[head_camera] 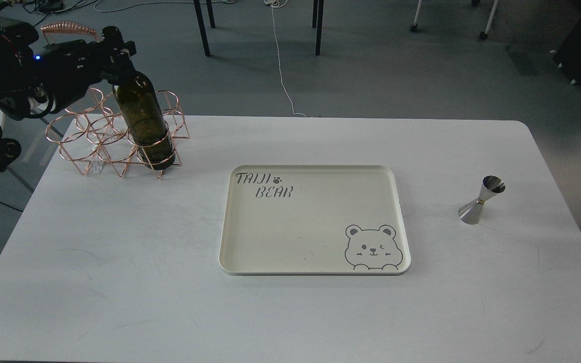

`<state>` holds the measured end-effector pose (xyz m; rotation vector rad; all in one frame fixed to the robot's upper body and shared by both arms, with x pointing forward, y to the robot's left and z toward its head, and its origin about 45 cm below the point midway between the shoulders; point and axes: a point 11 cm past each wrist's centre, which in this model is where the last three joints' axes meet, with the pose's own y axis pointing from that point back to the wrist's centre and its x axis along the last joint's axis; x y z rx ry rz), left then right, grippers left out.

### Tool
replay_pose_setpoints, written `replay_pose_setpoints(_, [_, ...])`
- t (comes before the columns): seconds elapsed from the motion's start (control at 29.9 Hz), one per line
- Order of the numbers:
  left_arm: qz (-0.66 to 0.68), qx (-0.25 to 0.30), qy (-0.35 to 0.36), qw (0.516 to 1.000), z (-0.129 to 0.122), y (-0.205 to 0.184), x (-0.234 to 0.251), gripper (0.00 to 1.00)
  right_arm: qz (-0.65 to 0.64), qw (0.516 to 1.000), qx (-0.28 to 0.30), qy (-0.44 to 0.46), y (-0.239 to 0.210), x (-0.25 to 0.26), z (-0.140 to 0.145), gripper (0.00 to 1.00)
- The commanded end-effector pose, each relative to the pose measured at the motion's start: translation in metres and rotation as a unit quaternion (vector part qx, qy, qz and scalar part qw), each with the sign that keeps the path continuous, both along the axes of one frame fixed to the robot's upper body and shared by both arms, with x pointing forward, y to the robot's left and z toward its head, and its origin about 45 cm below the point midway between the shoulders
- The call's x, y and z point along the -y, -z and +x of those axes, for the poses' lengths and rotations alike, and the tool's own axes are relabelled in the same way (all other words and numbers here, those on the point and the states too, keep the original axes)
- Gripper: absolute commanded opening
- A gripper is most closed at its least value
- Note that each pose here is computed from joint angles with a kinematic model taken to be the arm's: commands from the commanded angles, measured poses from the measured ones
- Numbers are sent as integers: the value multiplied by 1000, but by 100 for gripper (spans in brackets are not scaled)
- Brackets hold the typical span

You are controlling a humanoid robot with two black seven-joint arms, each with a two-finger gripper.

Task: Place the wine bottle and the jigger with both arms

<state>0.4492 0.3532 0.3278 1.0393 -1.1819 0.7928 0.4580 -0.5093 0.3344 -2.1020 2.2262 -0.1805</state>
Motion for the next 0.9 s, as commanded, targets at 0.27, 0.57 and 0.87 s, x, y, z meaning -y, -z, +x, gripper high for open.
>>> replay_pose_setpoints(0.27, [-5,6,0,1000,1,-2,1,79,0,1000,-1,0,1,0,0,95])
replay_pose_setpoints(0.57, [-222,19,-84,971,8,-36,-36,97,3,1000,3,3,-2,2,-1,96])
replay_pose_setpoints(0.87, [-477,34,-182,859,5,-61,-103,98,-1,1000,1,8,-2,8,-4,99])
